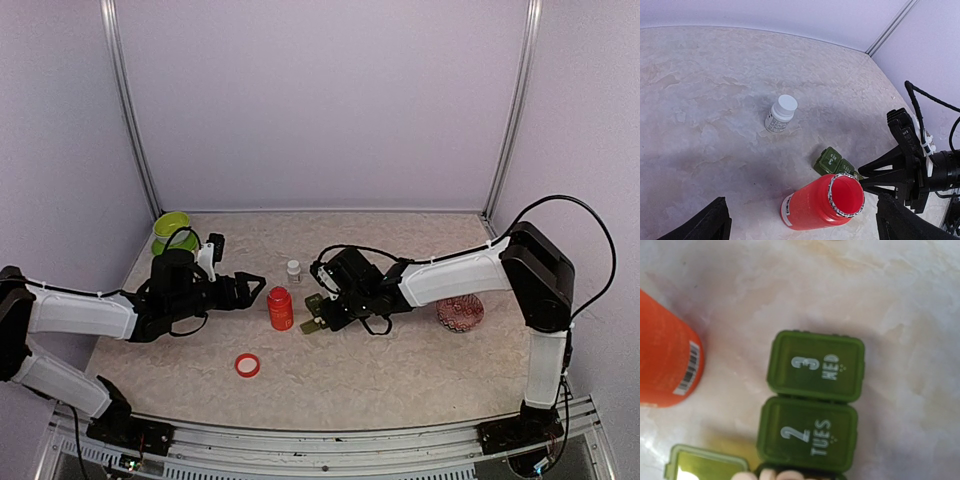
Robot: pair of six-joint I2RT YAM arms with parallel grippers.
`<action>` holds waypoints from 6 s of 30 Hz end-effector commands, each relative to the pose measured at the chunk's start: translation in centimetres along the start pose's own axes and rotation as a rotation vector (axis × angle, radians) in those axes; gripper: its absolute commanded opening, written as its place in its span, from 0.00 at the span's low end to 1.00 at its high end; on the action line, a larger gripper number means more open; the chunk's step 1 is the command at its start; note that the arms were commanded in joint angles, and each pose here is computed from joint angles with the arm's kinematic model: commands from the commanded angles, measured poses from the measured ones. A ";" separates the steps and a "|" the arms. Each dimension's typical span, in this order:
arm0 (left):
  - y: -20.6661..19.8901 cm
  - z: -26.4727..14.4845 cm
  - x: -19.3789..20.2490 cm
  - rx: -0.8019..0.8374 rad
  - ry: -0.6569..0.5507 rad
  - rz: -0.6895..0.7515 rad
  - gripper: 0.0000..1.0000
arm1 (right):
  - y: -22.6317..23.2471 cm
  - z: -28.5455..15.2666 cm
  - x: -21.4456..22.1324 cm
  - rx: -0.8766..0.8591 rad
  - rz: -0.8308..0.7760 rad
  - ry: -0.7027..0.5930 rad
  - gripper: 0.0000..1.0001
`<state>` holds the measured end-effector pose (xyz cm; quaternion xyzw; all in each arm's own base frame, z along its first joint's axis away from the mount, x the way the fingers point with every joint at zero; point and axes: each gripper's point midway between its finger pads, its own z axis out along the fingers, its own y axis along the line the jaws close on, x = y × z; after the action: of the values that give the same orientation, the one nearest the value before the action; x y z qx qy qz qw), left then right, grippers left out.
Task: Sort the pills into containers
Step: Pick up the pill from the compartment of the pill container, then place the pill in the pill bottle, then adjust the pill container at the center of the board.
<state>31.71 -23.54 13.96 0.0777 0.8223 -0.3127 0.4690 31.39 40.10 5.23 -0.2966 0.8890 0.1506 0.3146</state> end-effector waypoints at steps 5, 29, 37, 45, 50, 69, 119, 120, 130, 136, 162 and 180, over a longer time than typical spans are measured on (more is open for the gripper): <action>0.0 0.0 -0.2 0.010 -0.013 -0.004 0.99 | -0.4 1.0 0.0 0.003 0.008 0.011 0.26; -0.1 0.0 -0.2 0.014 -0.015 -0.004 0.99 | -0.1 0.4 -0.6 -0.023 0.014 -0.019 0.06; -0.1 0.0 -0.2 0.015 -0.014 -0.005 0.99 | 0.2 -1.4 -2.6 -0.034 0.010 -0.063 0.06; -0.1 0.0 -0.1 0.017 -0.011 -0.006 0.99 | 0.4 -2.9 -4.1 -0.034 0.003 -0.097 0.07; 0.0 0.1 0.0 0.016 -0.008 -0.009 0.99 | 1.1 -3.6 -5.2 -0.057 -0.006 -0.122 0.07; -0.2 0.1 0.0 0.022 -0.008 -0.007 0.99 | 9.0 -6.1 -11.2 -0.213 -0.118 -0.257 0.08; -0.2 0.2 0.1 0.025 -0.004 -0.009 0.99 | 3.6 -2.2 -1.6 -0.016 -0.078 -0.065 0.30; -0.2 0.2 0.2 0.025 -0.003 -0.009 0.99 | 3.6 -2.1 -1.6 -0.016 -0.078 -0.064 0.30; -0.2 0.2 0.0 0.024 -0.007 -0.008 0.99 | 3.5 -0.7 -1.5 0.001 -0.079 -0.044 0.30; -0.2 0.2 0.1 0.025 -0.005 -0.008 0.99 | 3.6 0.0 -0.8 -0.002 -0.077 -0.021 0.30; -0.3 0.2 0.1 0.028 -0.006 -0.009 0.99 | 3.0 1.4 0.1 0.015 -0.071 0.006 0.23; -0.1 0.4 0.4 0.024 0.003 -0.010 0.99 | 2.3 0.7 -0.2 0.039 -0.075 0.003 0.12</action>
<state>31.65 -23.79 13.62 0.0801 0.8237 -0.3174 0.4630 29.79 42.65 4.58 -0.3305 0.8784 0.1310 0.3195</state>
